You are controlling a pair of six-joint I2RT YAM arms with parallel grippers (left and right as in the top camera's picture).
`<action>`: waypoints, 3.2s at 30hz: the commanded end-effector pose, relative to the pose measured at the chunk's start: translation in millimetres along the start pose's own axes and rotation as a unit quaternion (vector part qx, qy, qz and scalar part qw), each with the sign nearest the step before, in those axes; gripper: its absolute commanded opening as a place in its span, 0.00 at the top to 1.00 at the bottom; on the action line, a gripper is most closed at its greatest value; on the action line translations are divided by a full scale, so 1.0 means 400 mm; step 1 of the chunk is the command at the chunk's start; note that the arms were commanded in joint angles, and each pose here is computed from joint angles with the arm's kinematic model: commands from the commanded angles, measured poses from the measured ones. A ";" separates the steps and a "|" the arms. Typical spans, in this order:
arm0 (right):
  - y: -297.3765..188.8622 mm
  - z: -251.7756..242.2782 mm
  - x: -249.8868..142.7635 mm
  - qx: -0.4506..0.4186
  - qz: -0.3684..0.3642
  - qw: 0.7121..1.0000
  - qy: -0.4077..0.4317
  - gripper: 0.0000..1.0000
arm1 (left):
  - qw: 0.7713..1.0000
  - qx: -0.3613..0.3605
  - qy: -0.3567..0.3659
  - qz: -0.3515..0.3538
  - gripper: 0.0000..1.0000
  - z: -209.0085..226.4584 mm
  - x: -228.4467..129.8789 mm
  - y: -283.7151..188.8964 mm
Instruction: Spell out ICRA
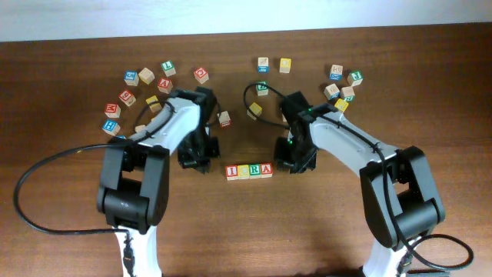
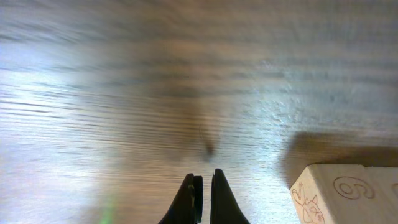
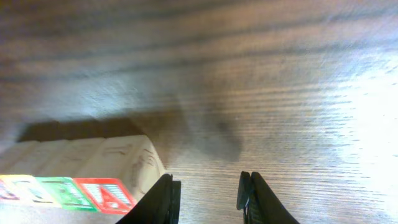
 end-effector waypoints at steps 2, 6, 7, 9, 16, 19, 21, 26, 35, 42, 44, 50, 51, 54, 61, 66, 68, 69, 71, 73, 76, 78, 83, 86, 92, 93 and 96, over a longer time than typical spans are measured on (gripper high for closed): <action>-0.083 -0.068 0.079 -0.015 -0.047 0.999 0.017 0.74 | 0.998 -0.036 -0.009 -0.050 0.98 -0.015 0.062 -0.084; -0.098 -0.128 0.093 -0.020 -0.048 0.998 0.030 0.74 | 0.994 -0.079 0.008 -0.073 1.00 -0.077 0.068 -0.082; -0.100 -0.135 0.093 -0.030 -0.049 0.998 0.033 0.74 | 0.994 -0.079 0.003 -0.074 1.00 -0.097 0.057 -0.079; -0.100 -0.139 0.095 -0.037 -0.051 0.997 0.033 0.74 | 0.994 -0.076 0.015 -0.073 1.00 -0.121 0.039 -0.072; -0.100 -0.138 0.096 -0.037 -0.053 0.997 0.033 0.74 | 0.993 -0.076 0.048 -0.080 1.00 -0.195 -0.012 -0.061; -0.100 -0.138 0.096 -0.037 -0.053 0.997 0.033 0.74 | 0.995 -0.071 0.029 -0.070 1.00 -0.191 -0.021 -0.052; -0.100 -0.138 0.096 -0.037 -0.053 0.997 0.033 0.74 | 0.996 -0.060 0.015 -0.060 1.00 -0.179 -0.027 -0.032; -0.100 -0.138 0.096 -0.037 -0.053 0.997 0.033 0.74 | 0.997 -0.053 0.012 -0.052 1.00 -0.171 -0.034 -0.016; -0.100 -0.138 0.096 -0.037 -0.053 0.997 0.033 0.74 | 0.998 -0.048 0.015 -0.040 1.00 -0.171 -0.048 -0.013; -0.100 -0.138 0.096 -0.037 -0.053 0.997 0.033 0.74 | 0.998 -0.046 0.016 -0.040 1.00 -0.173 -0.050 -0.013; -0.100 -0.138 0.096 -0.037 -0.053 0.997 0.033 0.73 | 0.998 -0.046 0.016 -0.041 1.00 -0.173 -0.050 -0.013; -0.092 -0.141 0.086 -0.038 -0.043 0.998 0.035 0.73 | 0.996 -0.052 -0.035 -0.068 1.00 -0.094 0.038 -0.089; -0.088 -0.143 0.082 -0.038 -0.040 0.998 0.035 0.73 | 0.996 -0.049 -0.048 -0.064 1.00 -0.071 0.049 -0.098; -0.056 -0.151 0.059 -0.041 -0.023 0.998 0.036 0.75 | 0.996 -0.025 -0.078 -0.021 1.00 0.000 0.045 -0.096; 0.000 -0.050 0.028 -0.011 -0.021 0.999 -0.027 0.74 | 0.998 0.013 -0.026 0.048 1.00 -0.033 -0.057 -0.002; 0.005 -0.032 0.022 -0.007 -0.020 0.999 -0.033 0.75 | 0.999 -0.001 -0.017 0.046 1.00 -0.051 -0.062 0.023; 0.005 -0.024 0.021 0.009 -0.016 0.999 -0.034 0.74 | 0.999 -0.016 -0.016 0.045 1.00 -0.060 -0.059 0.023; 0.005 -0.022 0.020 0.013 -0.014 0.999 -0.034 0.74 | 0.999 -0.021 -0.015 0.046 1.00 -0.063 -0.059 0.023; 0.007 -0.013 0.017 0.018 -0.013 0.999 -0.039 0.75 | 0.999 -0.023 -0.014 0.043 1.00 -0.065 -0.056 0.023; 0.011 0.002 0.012 0.021 -0.012 0.999 -0.047 0.75 | 0.999 -0.024 -0.013 0.042 1.00 -0.067 -0.057 0.023; 0.016 0.021 0.005 0.022 -0.012 0.998 -0.060 0.74 | 0.999 -0.028 -0.012 0.036 1.00 -0.070 -0.052 0.023; 0.019 0.029 0.001 0.024 -0.011 0.998 -0.065 0.74 | 0.999 -0.032 -0.011 0.032 1.00 -0.073 -0.048 0.023; 0.020 0.040 -0.001 0.037 -0.009 0.997 -0.069 0.88 | 0.999 -0.034 -0.011 0.029 1.00 -0.075 -0.045 0.023; 0.020 0.040 -0.001 0.036 -0.009 0.997 -0.069 0.96 | 0.999 -0.034 -0.010 0.029 1.00 -0.075 -0.045 0.023; 0.019 0.041 0.001 0.038 -0.012 0.997 -0.070 0.96 | 0.999 -0.035 -0.010 0.028 1.00 -0.076 -0.044 0.023; 0.019 0.041 0.001 0.038 -0.012 0.997 -0.070 0.96 | 0.999 -0.036 -0.010 0.026 1.00 -0.077 -0.043 0.023; 0.019 0.048 -0.002 0.053 -0.006 0.996 -0.070 0.96 | 0.999 -0.041 -0.009 0.023 1.00 -0.080 -0.040 0.023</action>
Point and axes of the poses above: each gripper's point midway between its finger pads, its own y axis out along the fingers, its own z axis along the line the jaws close on, x = y × z, the point moved 8 cm from there along -y, back along the fingers, and after that the axes turned 10 degrees about -y, right-handed, at the moved point
